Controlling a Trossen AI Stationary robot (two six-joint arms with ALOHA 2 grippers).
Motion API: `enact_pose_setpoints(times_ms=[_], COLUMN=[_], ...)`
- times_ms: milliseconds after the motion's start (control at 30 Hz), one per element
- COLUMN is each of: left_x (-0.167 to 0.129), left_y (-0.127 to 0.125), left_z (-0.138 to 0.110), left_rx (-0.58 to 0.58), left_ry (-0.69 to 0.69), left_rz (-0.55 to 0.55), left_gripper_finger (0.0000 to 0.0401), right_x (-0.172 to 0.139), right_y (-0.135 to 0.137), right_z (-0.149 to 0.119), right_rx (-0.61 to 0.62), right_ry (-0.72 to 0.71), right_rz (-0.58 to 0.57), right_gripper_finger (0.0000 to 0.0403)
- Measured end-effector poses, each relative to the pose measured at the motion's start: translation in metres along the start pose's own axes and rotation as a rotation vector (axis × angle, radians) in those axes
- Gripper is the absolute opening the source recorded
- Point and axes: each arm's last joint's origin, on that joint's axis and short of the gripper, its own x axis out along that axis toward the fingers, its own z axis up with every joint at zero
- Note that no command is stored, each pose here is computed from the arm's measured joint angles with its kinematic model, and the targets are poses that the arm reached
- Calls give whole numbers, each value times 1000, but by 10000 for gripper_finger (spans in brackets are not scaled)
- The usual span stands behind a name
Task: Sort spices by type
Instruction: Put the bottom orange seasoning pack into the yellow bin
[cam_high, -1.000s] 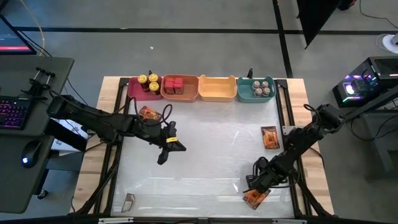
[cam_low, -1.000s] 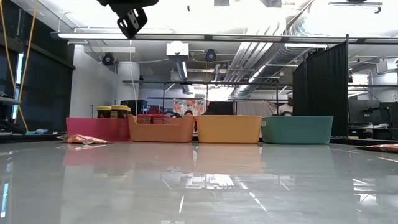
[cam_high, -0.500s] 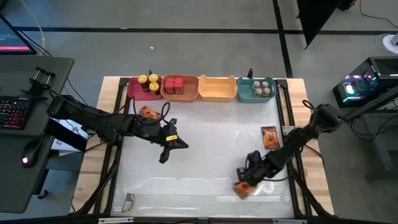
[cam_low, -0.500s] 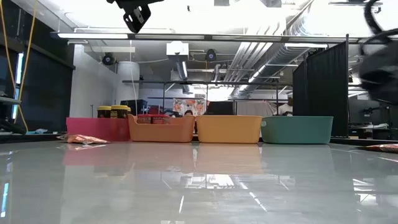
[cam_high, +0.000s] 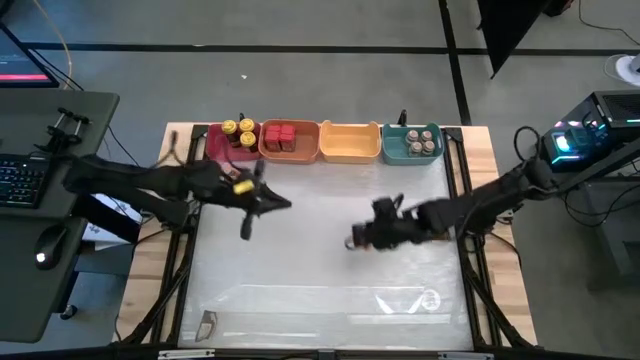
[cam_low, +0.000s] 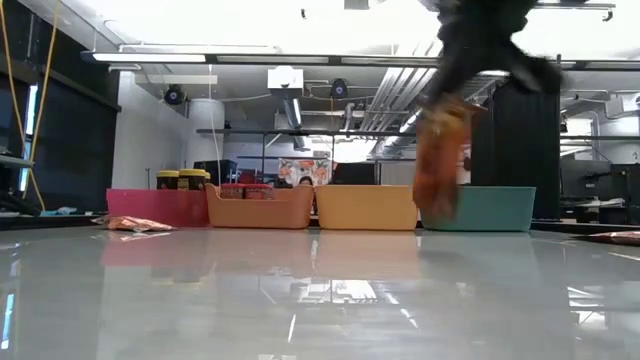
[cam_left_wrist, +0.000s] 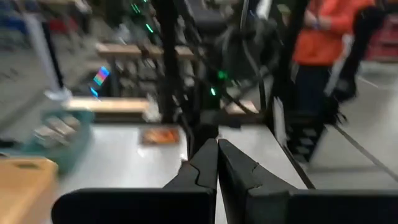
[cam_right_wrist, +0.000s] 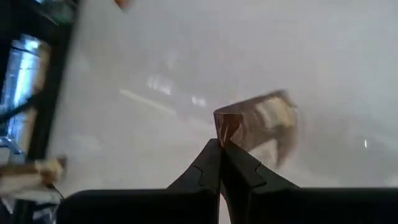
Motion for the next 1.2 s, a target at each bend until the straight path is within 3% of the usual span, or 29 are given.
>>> enact_pose_setpoints(times_ms=[133,267,433,567,700,867,1100,1200], left_x=[-29,-59,-86,-94,-93,-84,-59,-46], left_y=[4,5,6,6,7,10,17,22], left_z=[21,35,42,39,35,31,35,38], left_rx=[30,41,25,41,48,71,83,72], left_ry=[-117,-220,-290,-267,-221,-172,-211,-252], left_rz=[80,117,113,117,139,236,476,518], left_gripper_finger=[0,0,0,0,0,0,0,0], right_x=[-5,-9,-12,-11,-1,18,57,75], right_y=[23,29,15,-5,-27,-43,-56,-59], right_z=[53,109,174,215,244,274,292,297], right_rx=[-72,-115,-86,-28,7,-14,-62,-59], right_ry=[-116,-223,-311,-348,-333,-322,-282,-270], right_rz=[55,57,33,26,-5,36,72,102], right_gripper_finger=[0,0,0,0,0,0,0,0])
